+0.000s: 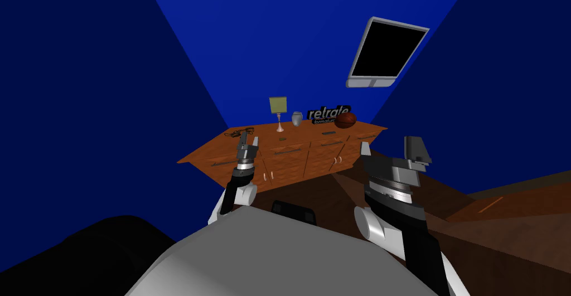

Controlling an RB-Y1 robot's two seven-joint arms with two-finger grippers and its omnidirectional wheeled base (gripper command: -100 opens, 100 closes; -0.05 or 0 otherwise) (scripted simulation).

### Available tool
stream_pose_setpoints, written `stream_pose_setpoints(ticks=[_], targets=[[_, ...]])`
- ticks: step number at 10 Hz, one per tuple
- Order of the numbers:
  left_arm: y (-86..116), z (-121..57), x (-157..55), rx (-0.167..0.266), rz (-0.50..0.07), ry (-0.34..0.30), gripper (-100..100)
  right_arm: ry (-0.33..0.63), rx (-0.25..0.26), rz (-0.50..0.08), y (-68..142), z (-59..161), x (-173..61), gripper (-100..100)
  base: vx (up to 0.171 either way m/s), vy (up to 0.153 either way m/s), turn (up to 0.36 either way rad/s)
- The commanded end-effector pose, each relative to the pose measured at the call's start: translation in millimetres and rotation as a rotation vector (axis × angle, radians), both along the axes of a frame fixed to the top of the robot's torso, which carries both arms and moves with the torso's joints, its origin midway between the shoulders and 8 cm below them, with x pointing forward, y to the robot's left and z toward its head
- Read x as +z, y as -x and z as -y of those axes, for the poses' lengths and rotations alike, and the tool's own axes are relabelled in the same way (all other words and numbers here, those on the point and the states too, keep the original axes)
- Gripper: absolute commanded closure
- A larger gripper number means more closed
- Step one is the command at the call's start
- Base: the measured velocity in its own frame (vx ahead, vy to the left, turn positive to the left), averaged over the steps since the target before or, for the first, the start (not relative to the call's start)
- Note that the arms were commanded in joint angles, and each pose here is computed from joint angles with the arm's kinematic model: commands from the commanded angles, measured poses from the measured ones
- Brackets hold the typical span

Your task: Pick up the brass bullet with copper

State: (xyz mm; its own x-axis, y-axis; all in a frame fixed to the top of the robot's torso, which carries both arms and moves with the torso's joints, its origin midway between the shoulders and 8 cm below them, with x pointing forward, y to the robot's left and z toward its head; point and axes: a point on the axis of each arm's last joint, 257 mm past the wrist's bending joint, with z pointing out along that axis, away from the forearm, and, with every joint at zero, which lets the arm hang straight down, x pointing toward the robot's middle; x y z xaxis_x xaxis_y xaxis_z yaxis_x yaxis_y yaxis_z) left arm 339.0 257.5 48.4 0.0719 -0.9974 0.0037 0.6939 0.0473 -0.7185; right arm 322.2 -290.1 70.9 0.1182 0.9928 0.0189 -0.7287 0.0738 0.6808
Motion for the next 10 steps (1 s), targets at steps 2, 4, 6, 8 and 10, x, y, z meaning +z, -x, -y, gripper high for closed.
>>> stream_pose_setpoints(ticks=[2, 4, 6, 8, 10], targets=[[-10, 0.9, -8, -0.029, -0.050, -0.030, -100, 0.000, 0.000, 0.000, 0, 0, 0, 0, 0.009, -0.012, -0.007], [-20, -1.2, -17, -0.056, -0.104, -0.053, -100, 0.000, 0.000, 0.000, 0, 0, 0, 0, 0.016, -0.024, -0.005], [-28, -3.8, -25, -0.067, -0.149, -0.064, -100, 0.000, 0.000, 0.000, 0, 0, 0, 0, 0.011, -0.015, -0.002], [-37, -7.4, -32, -0.077, -0.195, -0.075, -100, 0.000, 0.000, 0.000, 0, 0, 0, 0, 0.008, -0.013, -0.003], [-43, -11.6, -37, -0.085, -0.233, -0.087, -100, 0.000, 0.000, 0.000, 0, 0, 0, 0, 0.008, -0.016, -0.002]])
